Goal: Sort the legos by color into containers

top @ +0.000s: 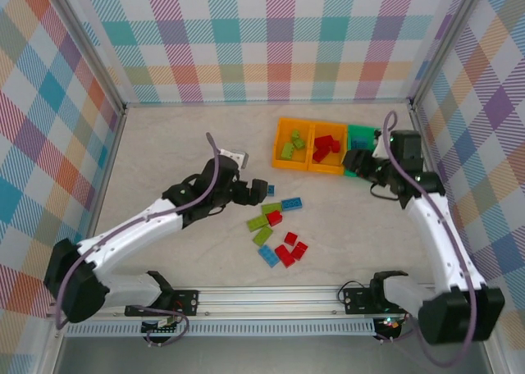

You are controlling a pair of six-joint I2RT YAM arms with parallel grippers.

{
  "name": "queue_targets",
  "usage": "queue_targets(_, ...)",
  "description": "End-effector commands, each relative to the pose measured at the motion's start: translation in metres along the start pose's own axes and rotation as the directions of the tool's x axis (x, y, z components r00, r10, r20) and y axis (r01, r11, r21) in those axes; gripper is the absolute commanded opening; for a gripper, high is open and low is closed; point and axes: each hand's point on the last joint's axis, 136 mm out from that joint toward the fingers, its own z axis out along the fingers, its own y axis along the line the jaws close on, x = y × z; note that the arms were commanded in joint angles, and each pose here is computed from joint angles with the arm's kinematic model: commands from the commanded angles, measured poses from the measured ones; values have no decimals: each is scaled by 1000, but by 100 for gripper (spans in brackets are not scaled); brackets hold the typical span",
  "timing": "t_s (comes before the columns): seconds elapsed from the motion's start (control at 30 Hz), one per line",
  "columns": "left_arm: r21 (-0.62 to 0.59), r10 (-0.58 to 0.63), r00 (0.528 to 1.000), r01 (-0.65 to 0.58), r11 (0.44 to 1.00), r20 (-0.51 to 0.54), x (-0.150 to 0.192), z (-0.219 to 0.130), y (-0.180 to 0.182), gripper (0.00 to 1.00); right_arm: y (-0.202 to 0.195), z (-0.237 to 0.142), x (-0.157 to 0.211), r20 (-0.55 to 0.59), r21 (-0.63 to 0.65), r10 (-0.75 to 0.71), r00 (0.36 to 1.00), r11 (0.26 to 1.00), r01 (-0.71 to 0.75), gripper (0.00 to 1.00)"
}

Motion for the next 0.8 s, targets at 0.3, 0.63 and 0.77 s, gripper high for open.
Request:
queue_targets(0.3,-157,-360,895,328,931,-263,56,66,20,89,40,-13,141,-400,3,-6,916,1000,8,53)
queue_targets(0.63,-140,-375,891,350,926,-254,41,120,5,82,60,-7,176,-483,-14,-62,873,998,63,60)
queue_targets(0.77,-112,-284,901,261,959,-329,64,111,-2,81,55,-8,174,-453,2,-50,890,998,57,63)
